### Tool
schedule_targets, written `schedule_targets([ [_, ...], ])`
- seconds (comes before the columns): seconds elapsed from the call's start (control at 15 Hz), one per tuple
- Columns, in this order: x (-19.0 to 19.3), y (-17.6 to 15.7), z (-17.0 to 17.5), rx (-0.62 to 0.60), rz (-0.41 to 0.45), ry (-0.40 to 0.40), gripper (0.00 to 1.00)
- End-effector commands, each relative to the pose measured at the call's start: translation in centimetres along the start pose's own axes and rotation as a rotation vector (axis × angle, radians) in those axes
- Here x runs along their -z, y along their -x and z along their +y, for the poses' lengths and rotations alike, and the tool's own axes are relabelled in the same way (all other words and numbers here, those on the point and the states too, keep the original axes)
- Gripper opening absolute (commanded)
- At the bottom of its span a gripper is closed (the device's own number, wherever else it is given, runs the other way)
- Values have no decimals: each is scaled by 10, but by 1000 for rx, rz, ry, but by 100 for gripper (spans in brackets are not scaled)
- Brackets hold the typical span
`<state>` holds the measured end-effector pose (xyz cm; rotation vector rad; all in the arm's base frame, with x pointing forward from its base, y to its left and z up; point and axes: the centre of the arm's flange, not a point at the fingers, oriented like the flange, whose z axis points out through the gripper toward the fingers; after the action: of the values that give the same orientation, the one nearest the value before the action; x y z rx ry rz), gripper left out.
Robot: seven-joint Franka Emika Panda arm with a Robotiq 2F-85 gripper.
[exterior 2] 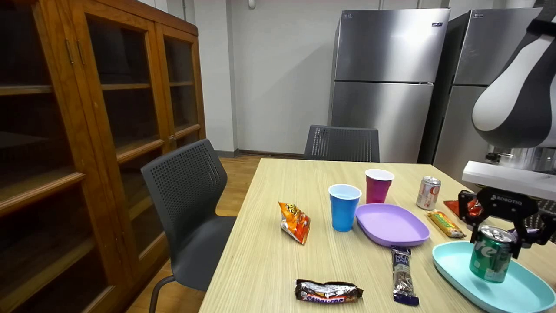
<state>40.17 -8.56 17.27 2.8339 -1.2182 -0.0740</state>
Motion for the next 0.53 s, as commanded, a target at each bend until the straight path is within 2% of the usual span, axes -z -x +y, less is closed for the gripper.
schedule_targets([
  [0.0, -3, 5, 7, -3, 5, -13, 37],
  [0.47, -16, 7, 8, 4, -2, 12, 37],
])
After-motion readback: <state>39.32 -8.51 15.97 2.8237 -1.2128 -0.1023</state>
